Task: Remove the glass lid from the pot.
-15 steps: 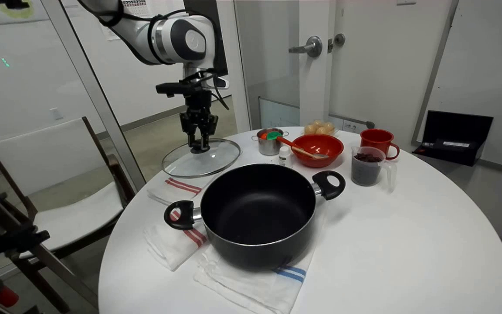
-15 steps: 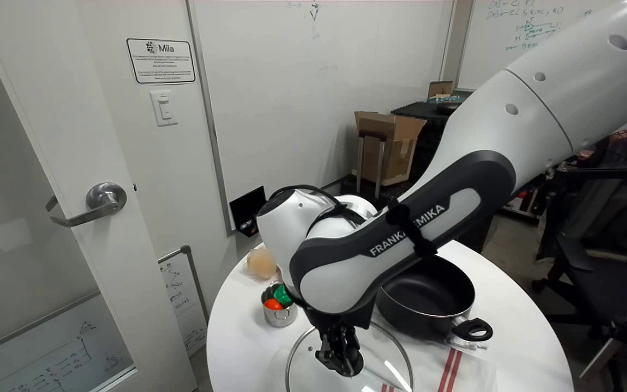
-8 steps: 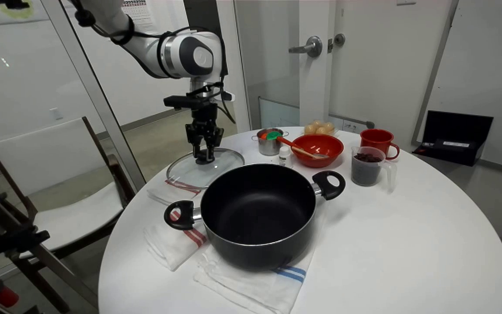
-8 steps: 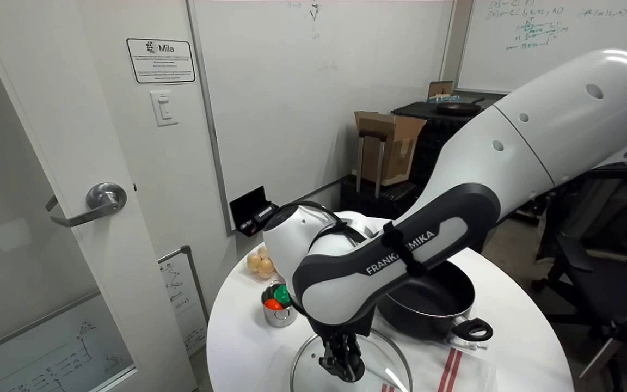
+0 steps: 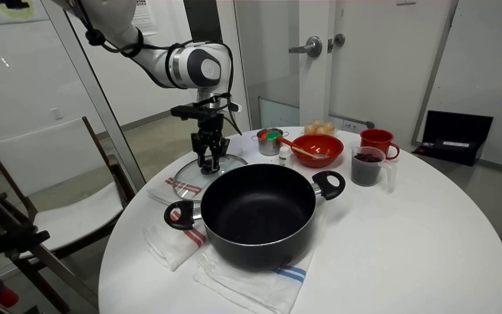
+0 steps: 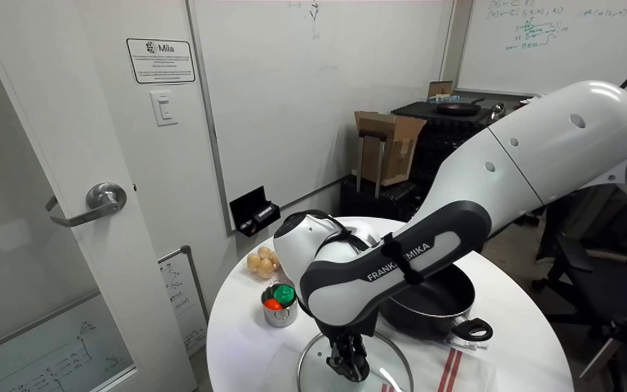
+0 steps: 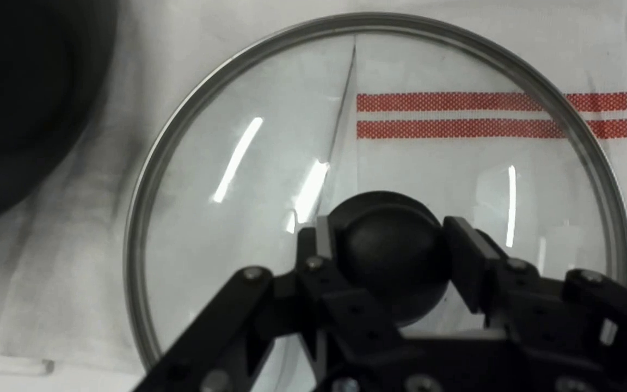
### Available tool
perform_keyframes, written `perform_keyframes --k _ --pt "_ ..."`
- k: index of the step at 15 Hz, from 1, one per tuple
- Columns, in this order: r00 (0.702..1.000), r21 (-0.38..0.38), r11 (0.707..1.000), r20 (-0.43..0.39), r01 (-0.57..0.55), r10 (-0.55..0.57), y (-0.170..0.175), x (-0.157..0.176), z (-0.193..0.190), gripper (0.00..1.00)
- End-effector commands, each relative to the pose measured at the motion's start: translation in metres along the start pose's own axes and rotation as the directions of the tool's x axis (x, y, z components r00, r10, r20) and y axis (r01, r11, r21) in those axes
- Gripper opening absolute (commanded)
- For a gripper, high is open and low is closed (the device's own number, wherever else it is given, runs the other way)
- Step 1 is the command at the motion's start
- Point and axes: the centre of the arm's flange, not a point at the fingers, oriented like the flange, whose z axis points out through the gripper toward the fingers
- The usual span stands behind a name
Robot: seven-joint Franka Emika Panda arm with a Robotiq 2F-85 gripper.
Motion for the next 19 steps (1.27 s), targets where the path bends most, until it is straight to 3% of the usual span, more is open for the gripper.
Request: perform_keyframes --k 1,3,4,19 --pt "1.000 0.021 1.000 0.001 0.014 -0.014 0.002 0.022 -0.018 0.84" --pt "1.000 0.020 1.000 -0.011 0.017 -0.017 0.002 0.017 -0.028 0.98" --pt "1.000 0.020 1.000 -0.015 0.017 -0.017 0.001 0.014 -0.033 0.99" --pt "0.998 0.022 1.000 -0.067 -0.004 0.006 0.017 -0.050 -0.108 1.00"
